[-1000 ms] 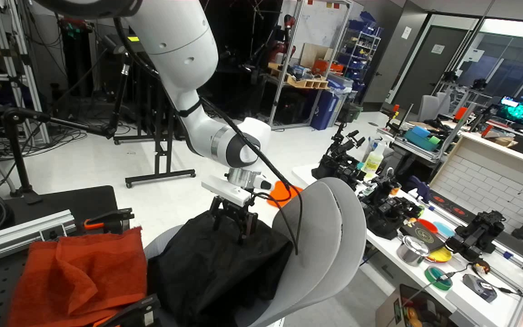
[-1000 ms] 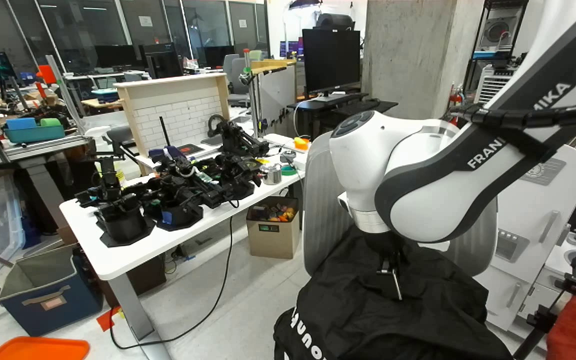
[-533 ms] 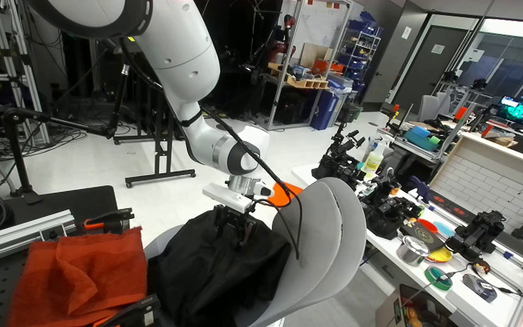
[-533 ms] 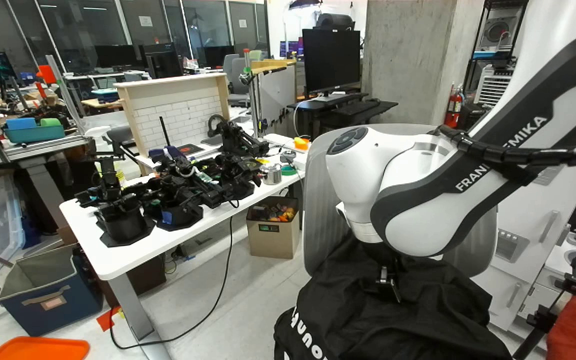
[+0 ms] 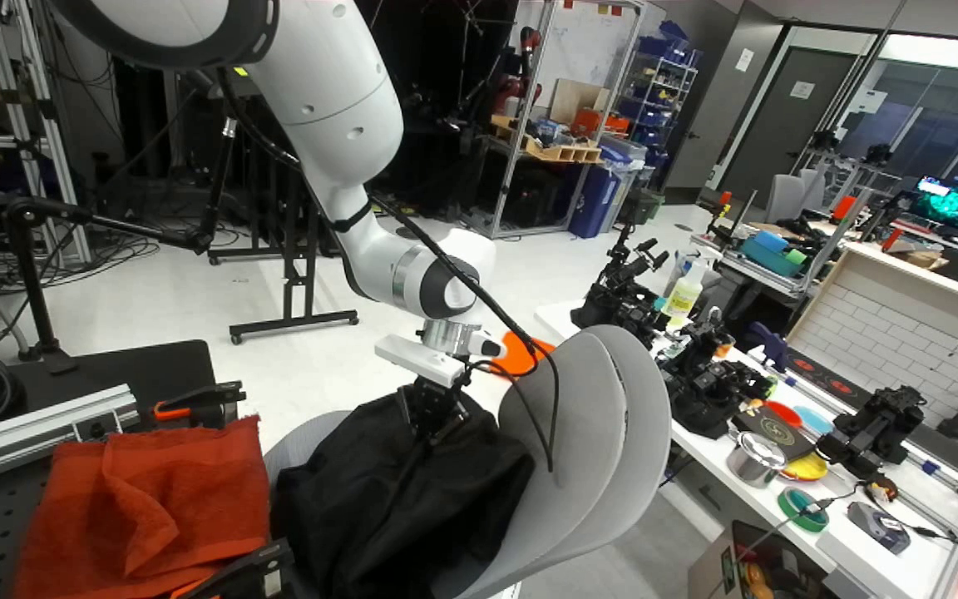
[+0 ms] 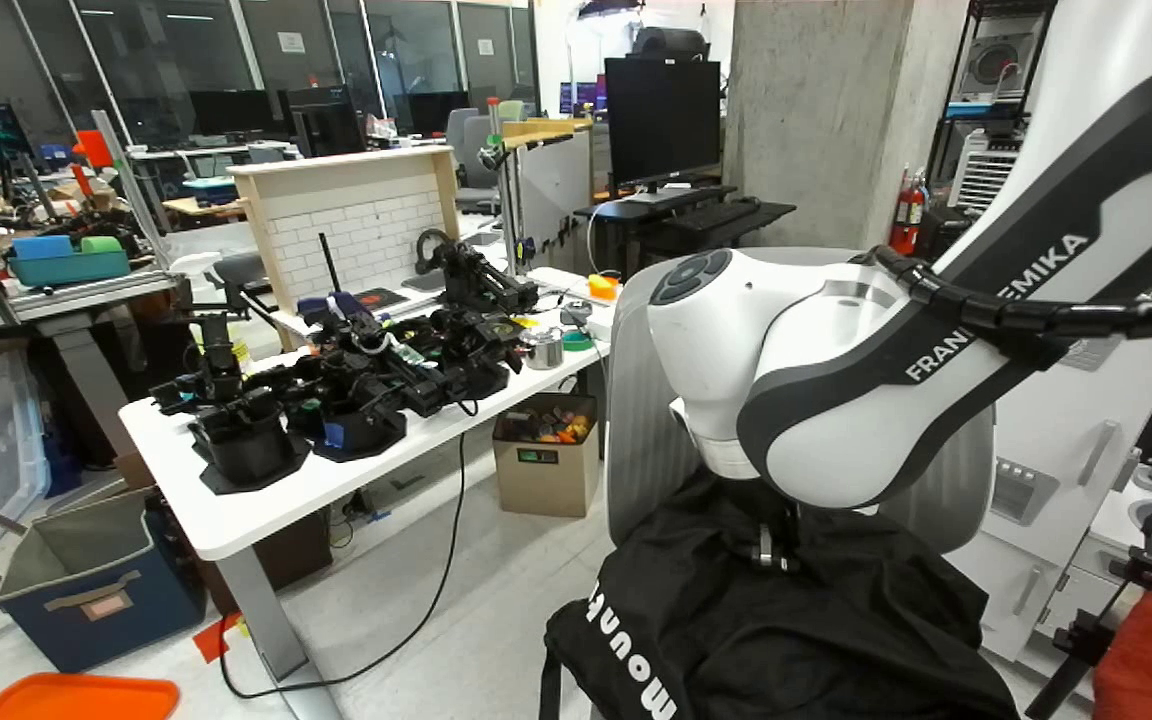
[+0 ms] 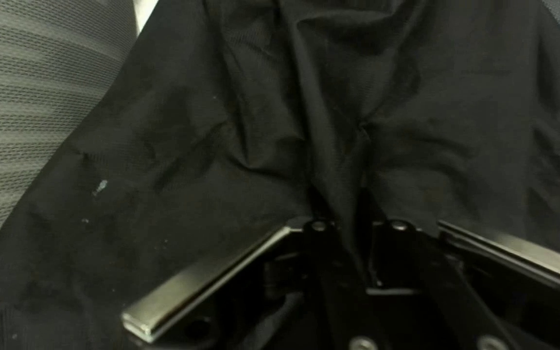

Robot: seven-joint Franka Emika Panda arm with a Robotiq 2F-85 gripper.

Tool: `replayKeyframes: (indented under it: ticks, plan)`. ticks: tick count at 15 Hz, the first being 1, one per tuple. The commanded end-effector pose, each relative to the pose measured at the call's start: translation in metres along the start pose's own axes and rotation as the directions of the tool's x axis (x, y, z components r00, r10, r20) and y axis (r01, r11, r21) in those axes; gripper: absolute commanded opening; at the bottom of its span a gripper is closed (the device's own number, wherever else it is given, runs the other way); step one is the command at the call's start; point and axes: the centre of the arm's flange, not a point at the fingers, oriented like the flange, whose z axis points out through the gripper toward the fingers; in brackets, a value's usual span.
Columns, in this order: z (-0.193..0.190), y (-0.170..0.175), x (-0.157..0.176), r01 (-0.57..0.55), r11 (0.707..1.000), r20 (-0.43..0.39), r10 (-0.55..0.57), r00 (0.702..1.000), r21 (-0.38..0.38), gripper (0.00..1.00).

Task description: Put the black clothing on the backrest of the chair then put the red towel on the backrest.

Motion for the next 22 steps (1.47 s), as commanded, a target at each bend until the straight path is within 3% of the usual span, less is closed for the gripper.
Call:
replayKeyframes:
  ticks: [1, 6, 13, 22]
  plan:
    - [-0.003, 0.005, -0.001, -0.007, 0.998, -0.011, 0.006, 1.0, -0.057, 0.0]
    - [-0.027, 0.008, -0.017, -0.025, 0.995, -0.036, 0.022, 0.999, -0.092, 0.01]
    - [-0.146, 0.044, -0.063, -0.107, 0.986, -0.188, 0.083, 0.979, -0.125, 0.01]
    - [-0.278, 0.092, -0.119, -0.219, 0.968, -0.361, 0.161, 0.919, -0.126, 0.01]
